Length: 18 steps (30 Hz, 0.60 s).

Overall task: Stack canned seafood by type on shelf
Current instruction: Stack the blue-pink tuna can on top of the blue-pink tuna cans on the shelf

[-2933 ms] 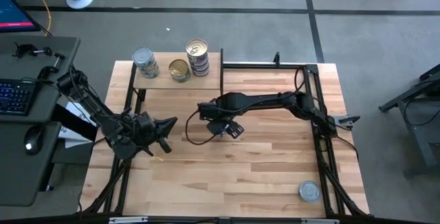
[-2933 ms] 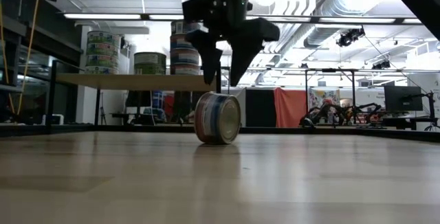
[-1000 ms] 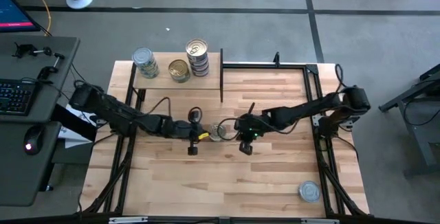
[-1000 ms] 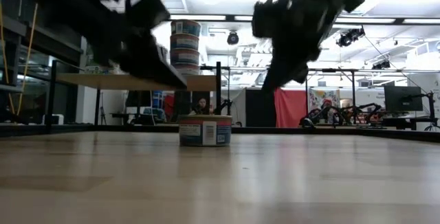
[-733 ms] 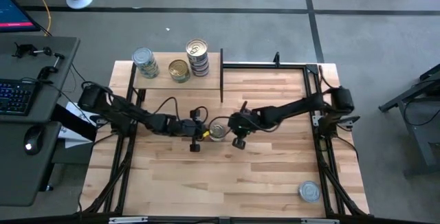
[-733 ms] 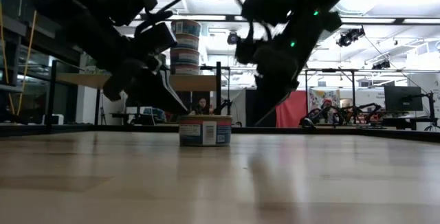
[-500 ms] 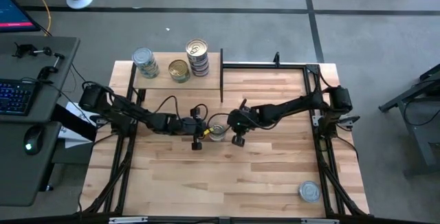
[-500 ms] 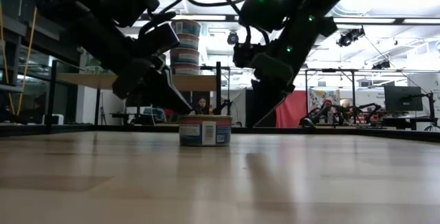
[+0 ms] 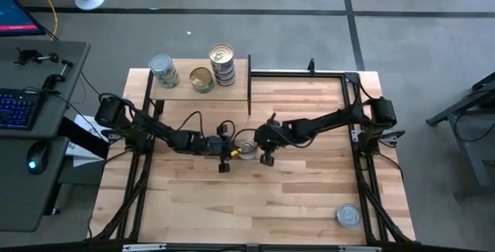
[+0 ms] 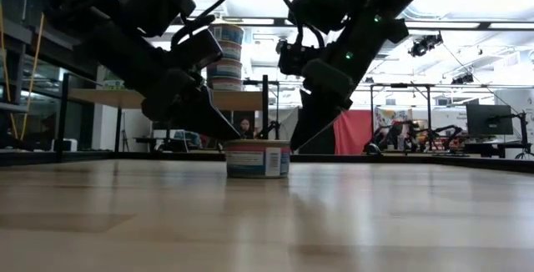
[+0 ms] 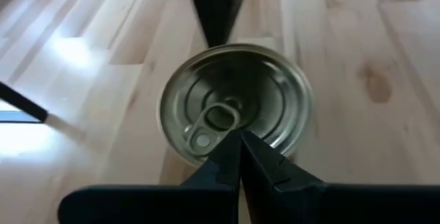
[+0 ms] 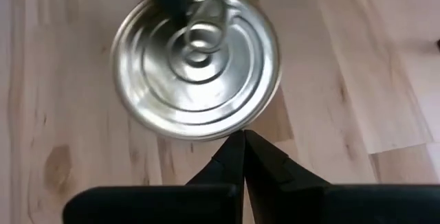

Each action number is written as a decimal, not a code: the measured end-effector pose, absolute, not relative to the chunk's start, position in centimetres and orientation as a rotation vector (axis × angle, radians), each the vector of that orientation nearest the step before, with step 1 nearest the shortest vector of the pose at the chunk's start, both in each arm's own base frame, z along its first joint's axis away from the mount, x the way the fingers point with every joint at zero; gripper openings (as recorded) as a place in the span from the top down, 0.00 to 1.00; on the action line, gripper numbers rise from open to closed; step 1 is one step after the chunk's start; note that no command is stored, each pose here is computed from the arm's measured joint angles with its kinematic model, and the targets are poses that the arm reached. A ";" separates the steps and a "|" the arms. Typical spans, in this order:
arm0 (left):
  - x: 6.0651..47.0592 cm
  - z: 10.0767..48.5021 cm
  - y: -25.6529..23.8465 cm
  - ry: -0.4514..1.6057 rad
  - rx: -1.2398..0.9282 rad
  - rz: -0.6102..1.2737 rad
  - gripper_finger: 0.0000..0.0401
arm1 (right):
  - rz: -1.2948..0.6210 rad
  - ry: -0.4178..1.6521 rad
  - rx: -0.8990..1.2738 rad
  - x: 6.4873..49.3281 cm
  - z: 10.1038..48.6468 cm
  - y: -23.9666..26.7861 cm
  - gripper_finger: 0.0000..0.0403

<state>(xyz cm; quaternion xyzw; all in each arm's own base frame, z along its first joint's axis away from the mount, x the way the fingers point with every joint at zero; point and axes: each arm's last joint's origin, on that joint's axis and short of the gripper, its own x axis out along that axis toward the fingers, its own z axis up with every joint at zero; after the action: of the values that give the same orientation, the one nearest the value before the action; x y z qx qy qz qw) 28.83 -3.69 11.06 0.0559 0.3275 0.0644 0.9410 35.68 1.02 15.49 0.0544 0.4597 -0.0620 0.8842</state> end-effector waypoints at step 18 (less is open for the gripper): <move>27.2 9.8 -6.1 0.797 0.112 0.115 1.00 | 0.005 0.805 0.116 38.7 22.5 3.6 1.00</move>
<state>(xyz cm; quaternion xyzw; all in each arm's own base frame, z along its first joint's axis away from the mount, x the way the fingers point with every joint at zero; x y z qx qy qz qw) 27.24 -6.06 9.75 0.0545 0.3874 0.0561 0.9186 38.75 3.63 22.54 0.0566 0.3914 0.0022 0.9185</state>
